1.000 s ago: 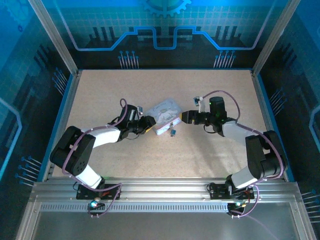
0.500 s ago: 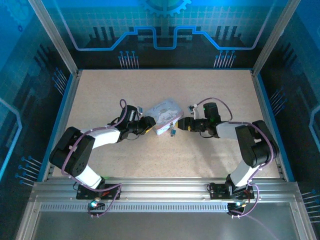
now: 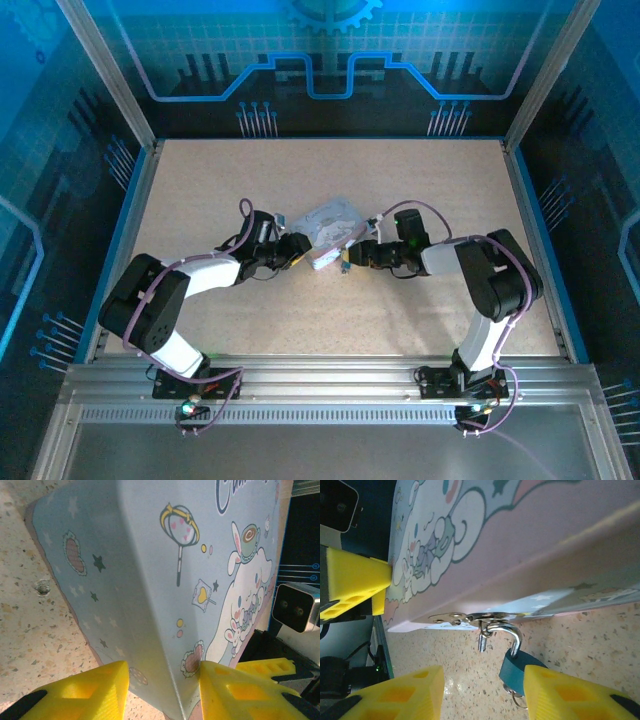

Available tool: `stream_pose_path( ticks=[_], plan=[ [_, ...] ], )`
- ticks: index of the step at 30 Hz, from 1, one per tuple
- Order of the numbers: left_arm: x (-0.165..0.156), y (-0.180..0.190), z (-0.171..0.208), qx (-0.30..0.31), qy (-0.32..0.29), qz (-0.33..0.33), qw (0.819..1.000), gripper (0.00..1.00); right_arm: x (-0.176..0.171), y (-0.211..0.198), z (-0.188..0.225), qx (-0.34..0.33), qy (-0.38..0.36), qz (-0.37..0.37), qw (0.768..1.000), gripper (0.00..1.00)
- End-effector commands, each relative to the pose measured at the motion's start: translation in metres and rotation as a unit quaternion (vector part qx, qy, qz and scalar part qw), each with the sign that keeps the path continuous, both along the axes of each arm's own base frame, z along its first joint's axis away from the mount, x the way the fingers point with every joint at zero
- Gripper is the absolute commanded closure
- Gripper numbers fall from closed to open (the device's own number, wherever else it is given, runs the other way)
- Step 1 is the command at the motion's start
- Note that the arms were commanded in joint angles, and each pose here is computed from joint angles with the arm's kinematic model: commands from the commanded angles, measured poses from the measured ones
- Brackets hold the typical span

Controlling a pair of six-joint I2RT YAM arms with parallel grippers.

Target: Unlock the padlock with the key

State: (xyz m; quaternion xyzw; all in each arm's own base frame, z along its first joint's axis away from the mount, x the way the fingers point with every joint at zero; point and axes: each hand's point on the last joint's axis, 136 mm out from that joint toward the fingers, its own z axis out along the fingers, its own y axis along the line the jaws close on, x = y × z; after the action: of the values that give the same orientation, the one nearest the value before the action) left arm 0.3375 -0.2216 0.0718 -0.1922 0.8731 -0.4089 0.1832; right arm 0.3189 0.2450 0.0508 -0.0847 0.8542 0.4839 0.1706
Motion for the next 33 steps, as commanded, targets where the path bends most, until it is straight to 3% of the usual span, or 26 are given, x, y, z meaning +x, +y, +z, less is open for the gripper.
stream_pose_path(
  ticks=[1, 10, 33],
  plan=[
    [-0.025, 0.01, -0.032, 0.035, 0.059, 0.001, 0.998, 0.58, 0.004, 0.004, -0.004, -0.006, -0.002, 0.003, 1.0, 0.57],
    [-0.025, 0.01, -0.032, 0.035, 0.059, 0.0, 0.998, 0.58, 0.01, 0.003, -0.011, -0.018, -0.005, 0.0, 1.0, 0.65],
    [-0.024, 0.009, -0.034, 0.034, 0.061, 0.0, 0.998, 0.58, 0.013, 0.008, -0.023, -0.017, 0.006, 0.001, 1.0, 0.73]
  ],
)
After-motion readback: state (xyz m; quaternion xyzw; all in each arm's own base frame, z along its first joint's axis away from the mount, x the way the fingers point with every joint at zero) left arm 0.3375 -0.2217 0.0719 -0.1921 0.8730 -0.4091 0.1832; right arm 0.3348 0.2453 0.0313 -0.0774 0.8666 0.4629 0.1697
